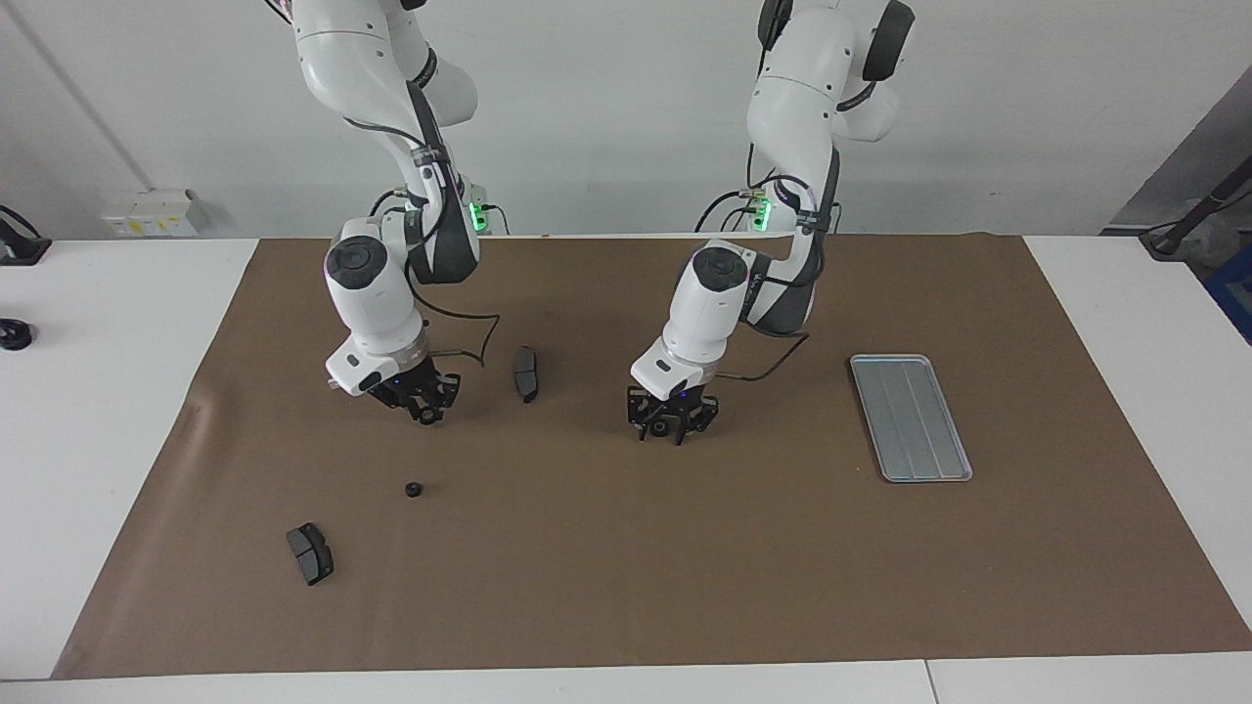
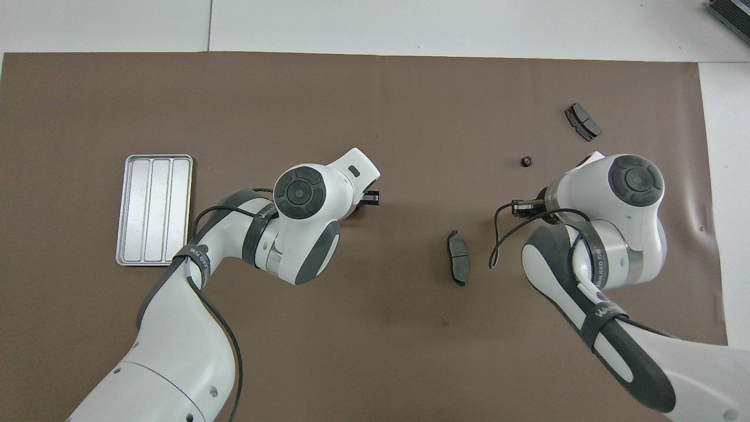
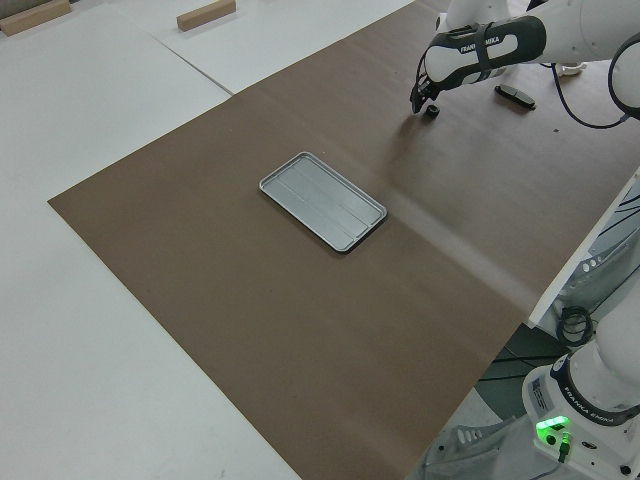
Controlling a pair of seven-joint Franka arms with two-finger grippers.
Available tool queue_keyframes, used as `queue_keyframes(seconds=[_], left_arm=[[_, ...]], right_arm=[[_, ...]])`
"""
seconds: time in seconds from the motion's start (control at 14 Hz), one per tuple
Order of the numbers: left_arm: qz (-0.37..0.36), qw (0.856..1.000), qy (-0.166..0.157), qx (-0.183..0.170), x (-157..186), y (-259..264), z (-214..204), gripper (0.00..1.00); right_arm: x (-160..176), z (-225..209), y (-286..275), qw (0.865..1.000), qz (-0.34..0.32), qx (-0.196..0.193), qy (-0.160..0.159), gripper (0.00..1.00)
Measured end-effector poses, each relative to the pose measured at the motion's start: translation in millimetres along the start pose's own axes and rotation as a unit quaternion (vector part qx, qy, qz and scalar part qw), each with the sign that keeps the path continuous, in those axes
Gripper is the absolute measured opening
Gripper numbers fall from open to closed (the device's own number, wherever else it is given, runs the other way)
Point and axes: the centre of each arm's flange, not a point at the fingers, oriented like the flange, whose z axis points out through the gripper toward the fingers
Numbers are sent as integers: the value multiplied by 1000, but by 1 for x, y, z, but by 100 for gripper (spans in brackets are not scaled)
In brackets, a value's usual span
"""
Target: Pick bearing gear from pile to tray
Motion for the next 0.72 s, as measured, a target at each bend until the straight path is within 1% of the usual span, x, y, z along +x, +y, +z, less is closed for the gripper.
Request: queue_keyframes(seconds=[0.21, 0.43, 0.5, 0.57, 0.64, 0.72], left_arm=[[-8, 1000, -14, 3, -13, 15, 1, 63], [-10, 1000, -16, 5, -13, 14, 0, 62], [-11, 1000, -16, 6, -13, 12, 0, 58], [-14, 1000, -19, 9, -12, 8, -2, 44], [-14, 1000, -21, 11, -12, 6, -4, 34], [-14, 1000, -22, 11, -13, 6, -3, 34]], right_arm=[[10, -47, -37, 999, 40, 13, 11, 35], [3, -60, -84, 997, 69, 23, 20, 35], [1, -60, -91, 997, 73, 24, 21, 35], [1, -60, -92, 997, 74, 25, 21, 35], [2, -60, -91, 997, 76, 25, 22, 35], [3, -60, -88, 996, 78, 25, 23, 35]])
